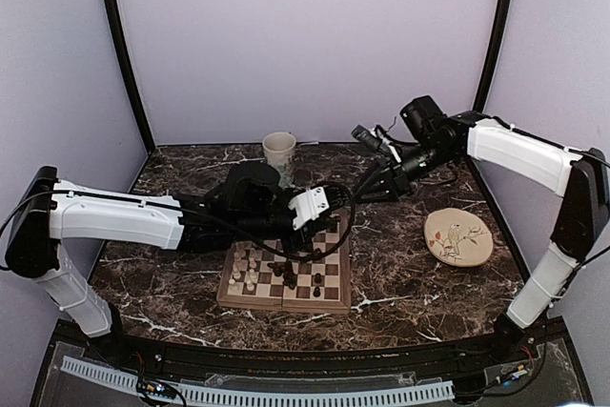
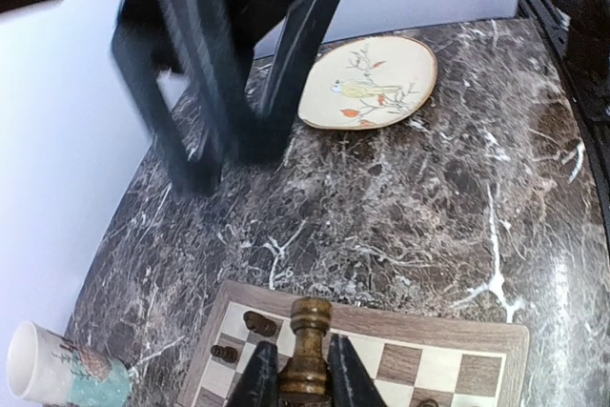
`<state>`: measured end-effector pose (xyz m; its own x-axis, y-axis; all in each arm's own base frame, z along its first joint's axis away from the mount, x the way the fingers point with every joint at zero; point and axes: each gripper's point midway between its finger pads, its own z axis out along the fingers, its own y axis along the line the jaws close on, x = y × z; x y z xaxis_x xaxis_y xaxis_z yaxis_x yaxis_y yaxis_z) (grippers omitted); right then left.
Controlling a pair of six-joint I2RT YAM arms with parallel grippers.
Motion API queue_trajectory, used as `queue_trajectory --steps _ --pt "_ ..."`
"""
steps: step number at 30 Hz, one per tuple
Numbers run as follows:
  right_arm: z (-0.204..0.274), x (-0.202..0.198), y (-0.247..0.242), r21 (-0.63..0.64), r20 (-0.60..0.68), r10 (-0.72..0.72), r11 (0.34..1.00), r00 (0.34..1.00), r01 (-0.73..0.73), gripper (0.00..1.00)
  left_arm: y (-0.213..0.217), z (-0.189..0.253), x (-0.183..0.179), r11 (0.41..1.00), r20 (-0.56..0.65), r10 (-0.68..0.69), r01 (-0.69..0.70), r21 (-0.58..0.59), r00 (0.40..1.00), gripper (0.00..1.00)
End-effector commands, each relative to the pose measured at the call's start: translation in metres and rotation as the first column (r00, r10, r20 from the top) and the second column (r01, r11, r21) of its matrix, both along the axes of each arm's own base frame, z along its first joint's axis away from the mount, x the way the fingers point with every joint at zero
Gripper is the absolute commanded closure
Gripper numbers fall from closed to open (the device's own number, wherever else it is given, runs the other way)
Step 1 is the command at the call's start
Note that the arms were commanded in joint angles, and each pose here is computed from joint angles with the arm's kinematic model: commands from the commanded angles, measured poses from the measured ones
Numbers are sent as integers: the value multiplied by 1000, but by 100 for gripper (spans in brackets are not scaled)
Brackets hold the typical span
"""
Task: Set up the chess pieces on the board
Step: Pass from the right arm to the left, then pass from the left arm to the right
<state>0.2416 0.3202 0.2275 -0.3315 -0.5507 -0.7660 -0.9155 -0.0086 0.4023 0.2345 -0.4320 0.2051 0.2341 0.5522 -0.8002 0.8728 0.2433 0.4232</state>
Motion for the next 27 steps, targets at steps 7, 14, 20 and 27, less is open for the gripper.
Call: queue_trajectory --steps 7,14,20,27 --pt "66 31 -13 264 -261 -180 932 948 250 51 4 64 13 828 -176 91 -173 -533 980 95" --pt "56 20 8 222 -391 -142 944 909 243 49 8 70 18 777 -172 113 -195 -599 979 93" --pt "59 7 24 232 -401 -98 951 911 204 51 5 73 17 778 -169 103 -185 -601 980 93" --pt "60 4 29 238 -414 -74 953 907 186 59 4 75 17 783 -166 98 -179 -596 981 93"
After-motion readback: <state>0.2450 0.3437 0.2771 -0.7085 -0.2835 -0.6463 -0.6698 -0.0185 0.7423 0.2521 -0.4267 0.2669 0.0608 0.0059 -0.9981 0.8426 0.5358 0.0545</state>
